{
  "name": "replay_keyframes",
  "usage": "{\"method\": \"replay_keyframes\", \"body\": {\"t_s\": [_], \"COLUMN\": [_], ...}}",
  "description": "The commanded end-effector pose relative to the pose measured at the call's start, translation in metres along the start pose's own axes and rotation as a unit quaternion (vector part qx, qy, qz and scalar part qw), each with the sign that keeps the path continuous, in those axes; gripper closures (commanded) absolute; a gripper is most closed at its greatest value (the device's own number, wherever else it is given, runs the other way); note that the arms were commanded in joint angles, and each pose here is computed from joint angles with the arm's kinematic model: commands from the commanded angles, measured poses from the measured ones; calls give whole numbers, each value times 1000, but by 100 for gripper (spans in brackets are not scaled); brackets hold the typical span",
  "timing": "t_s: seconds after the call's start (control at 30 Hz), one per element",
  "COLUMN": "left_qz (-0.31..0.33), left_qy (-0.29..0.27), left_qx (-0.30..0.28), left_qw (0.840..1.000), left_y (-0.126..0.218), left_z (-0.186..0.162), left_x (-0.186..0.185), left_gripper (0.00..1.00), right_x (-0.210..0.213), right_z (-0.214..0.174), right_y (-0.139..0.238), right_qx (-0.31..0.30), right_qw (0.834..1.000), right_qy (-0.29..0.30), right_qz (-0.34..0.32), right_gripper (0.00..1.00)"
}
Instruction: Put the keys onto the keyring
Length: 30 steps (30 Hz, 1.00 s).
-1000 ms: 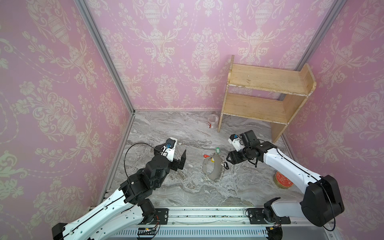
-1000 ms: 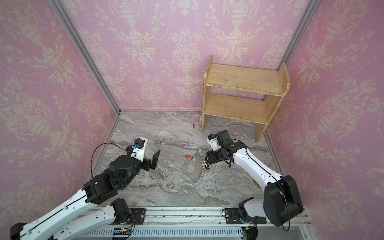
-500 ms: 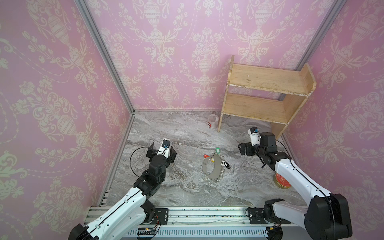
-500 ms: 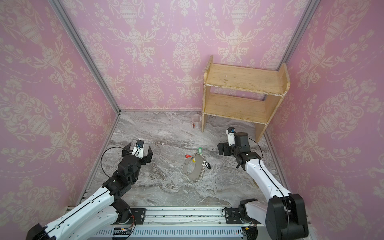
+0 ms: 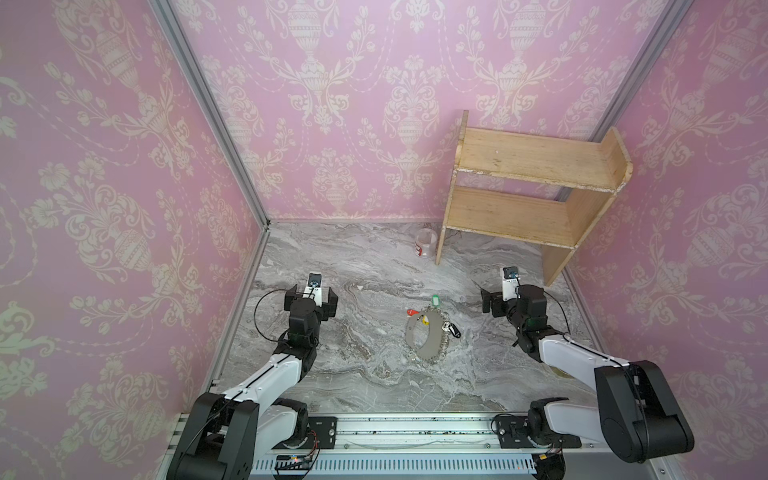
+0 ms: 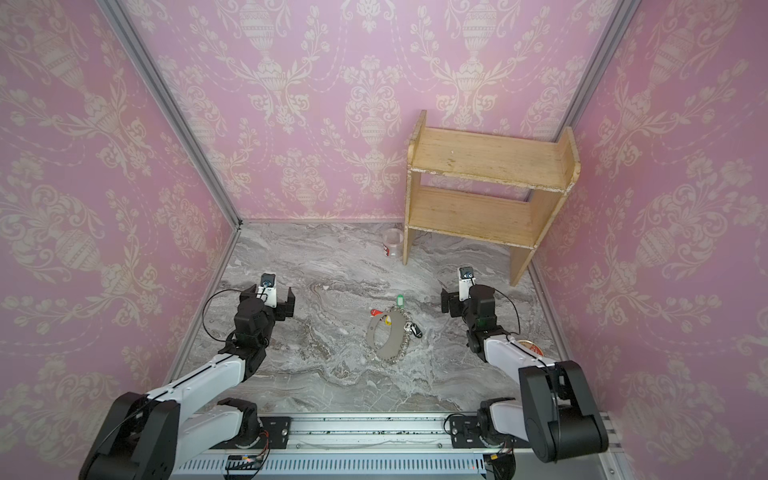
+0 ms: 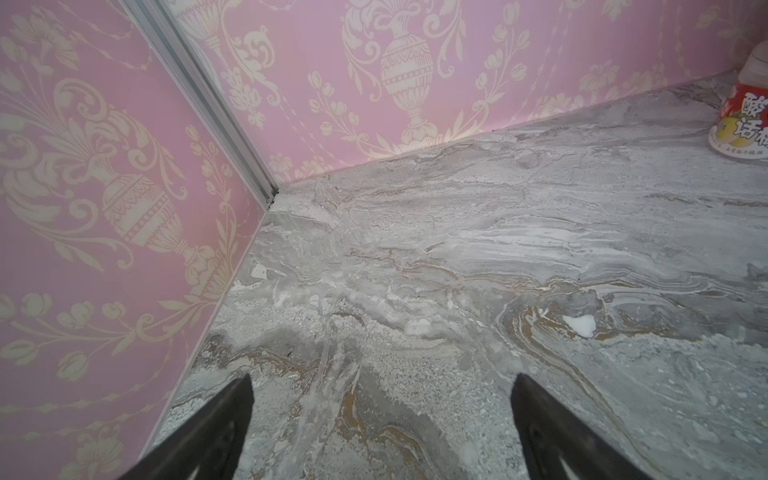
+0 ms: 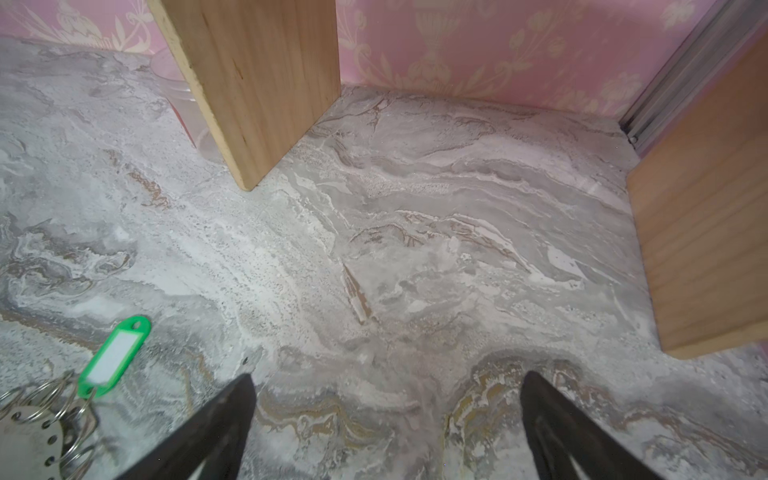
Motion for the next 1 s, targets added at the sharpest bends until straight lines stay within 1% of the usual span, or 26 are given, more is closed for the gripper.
{"method": "replay_keyframes", "body": {"t_s": [0.0, 0.03, 0.13, 0.23, 0.43, 0.53, 0.63, 0.97], "left_qz": [-19, -21, -22, -25, 2, 7, 11, 20], "left_qy": [14, 10, 6, 14, 21, 26, 33, 48], "left_qx": [-30, -25, -11, 1, 4, 2, 2, 0], "left_qw": [999, 999, 1000, 1000, 1000, 1000, 999, 999], "left_y": [-5, -9, -20, -28, -41, -41, -42, -44], "left_z": [10, 6, -7, -18, -32, -31, -32, -32], "left_x": [-3, -3, -5, -7, -2, 0, 3, 9], "left_gripper": [2, 3, 4, 4, 5, 4, 4, 4], "right_x": [-4, -3, 0, -1, 1, 1, -3, -9], "right_z": [6, 5, -1, -2, -3, -6, -10, -11], "right_y": [-2, -2, -9, -11, -12, -17, -26, -27], "right_qx": [-48, -57, -54, -52, -53, -45, -24, -16], "right_qw": [999, 998, 998, 999, 998, 999, 999, 999], "right_qy": [-7, -10, -8, -12, -11, -12, -21, -34], "right_qz": [-8, -8, 0, 4, 10, 13, 6, -11], "right_gripper": [0, 0, 0, 0, 0, 0, 0, 0]}}
Point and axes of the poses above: each gripper's point midway between its finger pads, its own y axis back along the fingers, its own x axis along the line the jaws close on, z = x × y, the point moved 2 cm from there along y, back along the fingers, and after that the axes turned 13 degrees about y, right-handed, at the moved point
